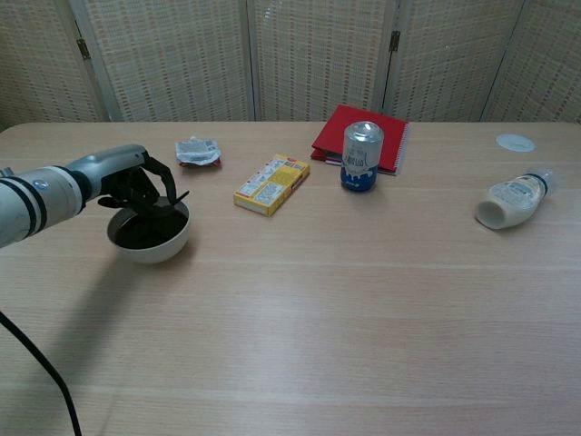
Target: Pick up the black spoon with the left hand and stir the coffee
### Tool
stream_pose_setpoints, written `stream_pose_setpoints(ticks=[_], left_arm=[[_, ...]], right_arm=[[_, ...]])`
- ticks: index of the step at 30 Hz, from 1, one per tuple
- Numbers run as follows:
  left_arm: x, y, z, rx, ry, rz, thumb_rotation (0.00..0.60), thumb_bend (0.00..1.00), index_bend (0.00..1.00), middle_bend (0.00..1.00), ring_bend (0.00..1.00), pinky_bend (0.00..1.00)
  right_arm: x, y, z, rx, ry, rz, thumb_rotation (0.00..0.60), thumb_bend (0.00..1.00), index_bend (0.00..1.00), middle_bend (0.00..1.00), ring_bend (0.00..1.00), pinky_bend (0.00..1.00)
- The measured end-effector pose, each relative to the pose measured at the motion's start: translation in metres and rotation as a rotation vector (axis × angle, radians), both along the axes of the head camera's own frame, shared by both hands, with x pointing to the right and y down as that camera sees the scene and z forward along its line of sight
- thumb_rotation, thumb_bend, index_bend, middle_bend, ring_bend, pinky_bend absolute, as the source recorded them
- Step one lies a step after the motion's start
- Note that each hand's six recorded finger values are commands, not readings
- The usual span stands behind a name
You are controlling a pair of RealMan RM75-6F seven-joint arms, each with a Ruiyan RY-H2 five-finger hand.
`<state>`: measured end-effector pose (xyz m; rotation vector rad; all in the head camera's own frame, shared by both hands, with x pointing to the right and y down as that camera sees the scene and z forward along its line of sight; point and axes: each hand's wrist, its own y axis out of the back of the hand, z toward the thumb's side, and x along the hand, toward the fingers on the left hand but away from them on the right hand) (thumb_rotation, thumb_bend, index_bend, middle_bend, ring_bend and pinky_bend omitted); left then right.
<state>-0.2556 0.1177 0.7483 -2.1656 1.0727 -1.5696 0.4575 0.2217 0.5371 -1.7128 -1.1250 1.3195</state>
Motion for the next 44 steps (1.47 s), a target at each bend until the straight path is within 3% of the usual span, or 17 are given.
stream_pose_setpoints(ticks=[2,5,11,15,19,21,24,30,35,44], left_arm=[[-0.002,0.001,-0.002,0.003,0.007,-0.005,0.6,0.33,0.31,0.91,0.9,1.0],[-0.005,0.0,-0.008,0.013,0.02,-0.017,0.6,0.29,0.2,0.91,0.9,1.0],[-0.021,-0.002,-0.026,0.045,0.048,-0.045,0.6,0.26,0.13,0.81,0.82,1.0],[-0.037,-0.006,-0.042,0.103,0.046,-0.066,0.6,0.26,0.16,0.68,0.66,0.97],[-0.057,-0.007,-0.062,0.195,0.01,-0.078,0.6,0.26,0.21,0.58,0.53,0.86],[-0.071,-0.006,-0.073,0.252,-0.029,-0.075,0.6,0.26,0.22,0.53,0.46,0.76],[-0.094,0.001,-0.089,0.33,-0.103,-0.064,0.6,0.26,0.23,0.48,0.42,0.62],[-0.138,0.028,-0.118,0.434,-0.262,-0.028,0.6,0.26,0.25,0.42,0.38,0.46],[-0.159,0.057,-0.137,0.45,-0.325,-0.011,0.6,0.26,0.26,0.41,0.37,0.41],[-0.172,0.096,-0.159,0.416,-0.386,0.024,0.6,0.26,0.24,0.34,0.29,0.29]], right_arm=[[-0.001,0.0,-0.001,0.002,-0.001,-0.003,0.6,0.12,0.0,0.1,0.16,0.08],[-0.001,-0.001,-0.003,0.006,0.001,-0.002,0.6,0.12,0.0,0.09,0.16,0.08],[0.0,-0.001,-0.005,0.01,0.009,0.002,0.6,0.12,0.0,0.09,0.16,0.08],[0.001,-0.001,-0.006,0.008,0.013,0.004,0.6,0.12,0.0,0.1,0.16,0.08],[0.003,-0.002,-0.006,0.002,0.021,0.006,0.6,0.12,0.0,0.1,0.16,0.08],[0.004,-0.002,-0.005,-0.005,0.023,0.007,0.6,0.13,0.0,0.1,0.16,0.08],[0.005,-0.003,-0.004,-0.019,0.025,0.007,0.6,0.14,0.0,0.1,0.16,0.08],[0.004,-0.003,-0.001,-0.026,0.032,0.0,0.6,0.15,0.0,0.1,0.16,0.08],[0.001,-0.002,0.002,-0.03,0.038,-0.012,0.6,0.15,0.0,0.1,0.16,0.08],[-0.008,-0.001,0.007,-0.035,0.032,-0.038,0.6,0.14,0.0,0.1,0.09,0.08]])
